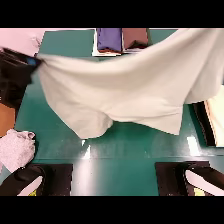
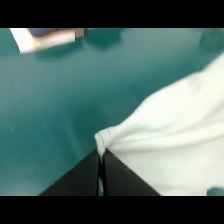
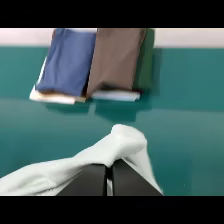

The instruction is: Fold the shirts.

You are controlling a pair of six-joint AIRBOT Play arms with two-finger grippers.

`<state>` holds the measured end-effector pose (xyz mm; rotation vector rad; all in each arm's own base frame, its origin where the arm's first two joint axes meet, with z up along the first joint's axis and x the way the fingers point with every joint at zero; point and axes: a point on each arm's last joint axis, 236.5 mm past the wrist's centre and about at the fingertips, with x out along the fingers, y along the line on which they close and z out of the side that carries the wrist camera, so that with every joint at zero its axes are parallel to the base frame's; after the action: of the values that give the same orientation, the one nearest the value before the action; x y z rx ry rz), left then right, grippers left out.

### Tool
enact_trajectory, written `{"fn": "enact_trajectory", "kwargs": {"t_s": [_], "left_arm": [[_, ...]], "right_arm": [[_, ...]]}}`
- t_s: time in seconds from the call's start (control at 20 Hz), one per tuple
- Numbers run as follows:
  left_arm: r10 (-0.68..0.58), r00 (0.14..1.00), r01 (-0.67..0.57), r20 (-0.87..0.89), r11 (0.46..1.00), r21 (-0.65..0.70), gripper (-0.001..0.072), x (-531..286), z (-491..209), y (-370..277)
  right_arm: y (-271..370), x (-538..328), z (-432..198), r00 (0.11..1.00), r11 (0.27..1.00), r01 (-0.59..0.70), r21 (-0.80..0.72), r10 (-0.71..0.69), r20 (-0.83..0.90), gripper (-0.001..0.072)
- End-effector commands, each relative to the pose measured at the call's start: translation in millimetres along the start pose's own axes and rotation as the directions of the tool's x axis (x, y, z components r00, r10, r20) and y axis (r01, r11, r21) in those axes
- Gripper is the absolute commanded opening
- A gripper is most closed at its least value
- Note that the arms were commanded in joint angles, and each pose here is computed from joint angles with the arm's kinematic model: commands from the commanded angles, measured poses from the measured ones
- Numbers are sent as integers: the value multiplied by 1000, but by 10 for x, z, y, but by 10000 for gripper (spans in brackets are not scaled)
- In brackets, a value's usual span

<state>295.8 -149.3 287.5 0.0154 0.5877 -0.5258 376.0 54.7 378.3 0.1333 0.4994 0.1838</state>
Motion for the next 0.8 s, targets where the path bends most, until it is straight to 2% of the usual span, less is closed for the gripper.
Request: {"fn": "enact_trajectory", "kwargs": {"t_s": [0.0, 0.1, 0.2, 0.35, 0.5, 0.55, 0.6, 0.65, 0.7, 0.75], "left_arm": [[-3, 942, -12, -337, 999, -43, 24, 607, -810, 185], [5, 881, -43, -474, 997, -69, 24, 1040, -1345, 352], [56, 850, -97, -524, 994, -50, 25, 1451, -1753, 595], [170, 879, -173, -445, 984, 34, 25, 1983, -1815, 980], [205, 912, -199, -355, 979, 53, 25, 2256, -1665, 1114], [207, 916, -203, -344, 978, 48, 25, 2281, -1647, 1122], [209, 919, -210, -335, 977, 34, 28, 2286, -1623, 1126], [213, 917, -212, -337, 977, 40, 178, 2269, -1593, 1132], [218, 912, -218, -349, 975, 39, 401, 2221, -1554, 1162], [219, 898, -229, -382, 973, 21, 421, 2138, -1536, 1197]], "right_arm": [[206, 966, -537, 968, 998, -58, -14, 53, -247, 15], [267, 1558, -1045, 920, 998, -70, -9, 61, -388, 15], [278, 2072, -1613, 862, 998, -67, 1, 59, -504, 16], [261, 2602, -2065, 835, 998, -58, 12, 55, -547, 16], [246, 2835, -2196, 822, 998, -55, 21, 57, -567, 19], [252, 2863, -2166, 825, 998, -57, 21, 59, -562, 66], [241, 2866, -2081, 836, 998, -56, 21, 59, -546, 311], [214, 2848, -1971, 847, 998, -54, 23, 58, -528, 457], [183, 2799, -1830, 858, 998, -51, 24, 56, -511, 461], [145, 2710, -1716, 860, 999, -47, 24, 52, -507, 461]]}}
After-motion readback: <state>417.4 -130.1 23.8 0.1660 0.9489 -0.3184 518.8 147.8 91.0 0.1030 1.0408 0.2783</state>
